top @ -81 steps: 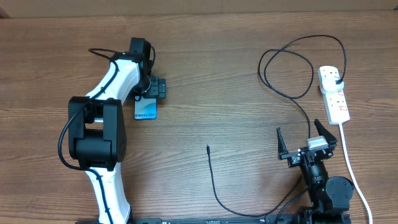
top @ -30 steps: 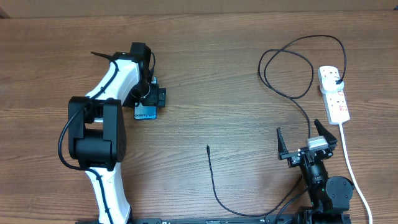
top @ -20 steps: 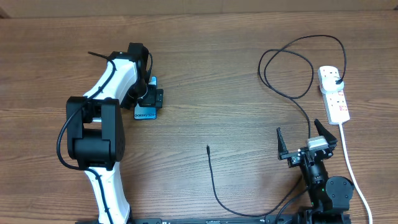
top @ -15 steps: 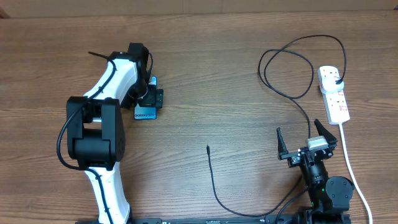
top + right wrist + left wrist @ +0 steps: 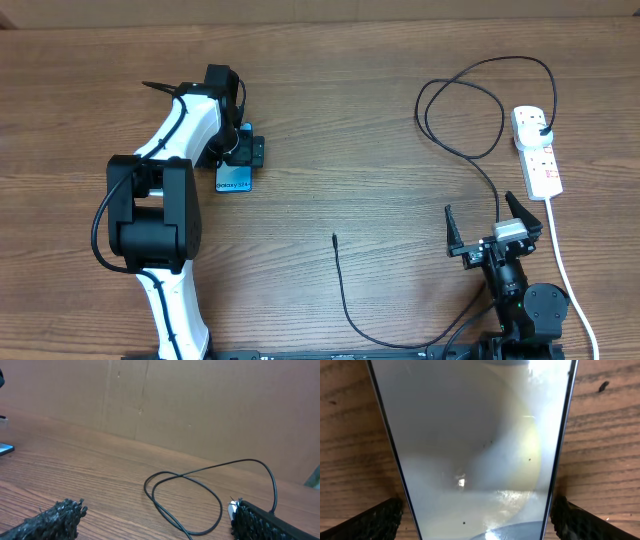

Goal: Plug charger to phone and switch on socket

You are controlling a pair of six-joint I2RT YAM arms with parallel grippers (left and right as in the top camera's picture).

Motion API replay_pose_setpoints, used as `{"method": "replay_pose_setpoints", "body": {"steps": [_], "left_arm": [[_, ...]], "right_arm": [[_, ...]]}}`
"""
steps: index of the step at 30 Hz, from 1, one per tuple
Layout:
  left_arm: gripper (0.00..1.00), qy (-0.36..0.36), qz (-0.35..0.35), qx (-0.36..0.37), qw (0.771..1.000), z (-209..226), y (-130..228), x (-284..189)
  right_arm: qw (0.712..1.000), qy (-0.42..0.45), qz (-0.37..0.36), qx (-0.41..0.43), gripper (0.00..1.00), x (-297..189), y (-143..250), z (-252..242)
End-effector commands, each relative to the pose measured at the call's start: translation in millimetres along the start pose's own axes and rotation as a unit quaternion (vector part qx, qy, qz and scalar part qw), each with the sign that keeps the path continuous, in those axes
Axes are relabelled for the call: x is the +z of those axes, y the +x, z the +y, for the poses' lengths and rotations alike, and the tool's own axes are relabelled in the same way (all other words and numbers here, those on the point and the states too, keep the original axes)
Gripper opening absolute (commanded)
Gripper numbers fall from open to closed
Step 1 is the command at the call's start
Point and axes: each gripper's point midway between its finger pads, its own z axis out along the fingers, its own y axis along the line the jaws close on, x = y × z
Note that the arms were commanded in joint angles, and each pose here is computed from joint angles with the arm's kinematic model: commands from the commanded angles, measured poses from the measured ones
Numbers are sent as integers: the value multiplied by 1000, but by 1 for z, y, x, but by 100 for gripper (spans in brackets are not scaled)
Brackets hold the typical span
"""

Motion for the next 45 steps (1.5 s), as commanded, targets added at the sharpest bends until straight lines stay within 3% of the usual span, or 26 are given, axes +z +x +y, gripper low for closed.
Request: {"method": "replay_pose_setpoints", "body": {"steps": [1, 11, 22, 45], "left_arm": [[100, 10, -1, 0, 1000, -2, -6, 6], [100, 15, 65, 9, 998, -5, 11, 52], [100, 30, 20, 4, 999, -12, -24, 27], [100, 29, 56, 42, 997, -10, -5, 26]], "right_arm": [[1000, 3, -2, 0, 100, 0, 2, 0], [1000, 3, -2, 0, 100, 0, 2, 0], [1000, 3, -2, 0, 100, 0, 2, 0], [1000, 3, -2, 0, 100, 0, 2, 0]]}}
